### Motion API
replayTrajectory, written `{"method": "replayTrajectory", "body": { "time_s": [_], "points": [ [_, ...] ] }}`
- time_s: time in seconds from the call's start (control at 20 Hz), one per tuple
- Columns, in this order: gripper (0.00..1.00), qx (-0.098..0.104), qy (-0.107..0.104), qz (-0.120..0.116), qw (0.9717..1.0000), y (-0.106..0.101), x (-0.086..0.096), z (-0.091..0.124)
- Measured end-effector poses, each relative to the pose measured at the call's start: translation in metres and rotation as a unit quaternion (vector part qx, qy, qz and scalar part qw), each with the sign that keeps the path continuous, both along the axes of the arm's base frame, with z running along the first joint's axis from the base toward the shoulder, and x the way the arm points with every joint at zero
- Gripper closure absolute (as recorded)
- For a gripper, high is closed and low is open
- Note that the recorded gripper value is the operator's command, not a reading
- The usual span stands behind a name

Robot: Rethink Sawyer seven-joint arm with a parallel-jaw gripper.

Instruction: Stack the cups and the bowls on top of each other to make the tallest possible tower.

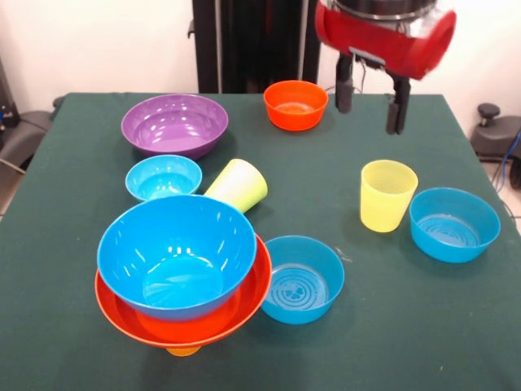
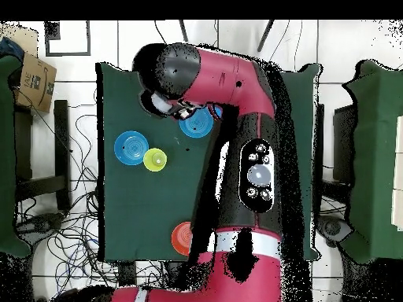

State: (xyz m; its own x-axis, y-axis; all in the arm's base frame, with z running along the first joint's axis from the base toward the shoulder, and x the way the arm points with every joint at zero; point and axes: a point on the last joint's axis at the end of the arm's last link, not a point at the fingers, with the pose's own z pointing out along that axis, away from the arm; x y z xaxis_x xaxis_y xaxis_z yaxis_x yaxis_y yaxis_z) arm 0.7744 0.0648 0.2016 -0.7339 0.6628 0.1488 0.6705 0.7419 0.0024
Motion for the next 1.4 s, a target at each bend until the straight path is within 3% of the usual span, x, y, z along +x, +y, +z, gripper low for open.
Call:
{"method": "replayTrajectory", "body": {
  "time_s": [0.25,0.5,1.05,1.4],
  "points": [
    [0.0,0.03,0.005,0.051,0.9983,0.01,0.003,-0.024],
    [0.0,0.046,0.013,0.064,0.9968,0.016,0.004,-0.044],
    [0.0,0.025,0.038,0.078,0.996,0.005,0.0,-0.103],
    [0.0,0.033,0.038,0.08,0.9955,-0.009,0.008,-0.136]
  ]
}}
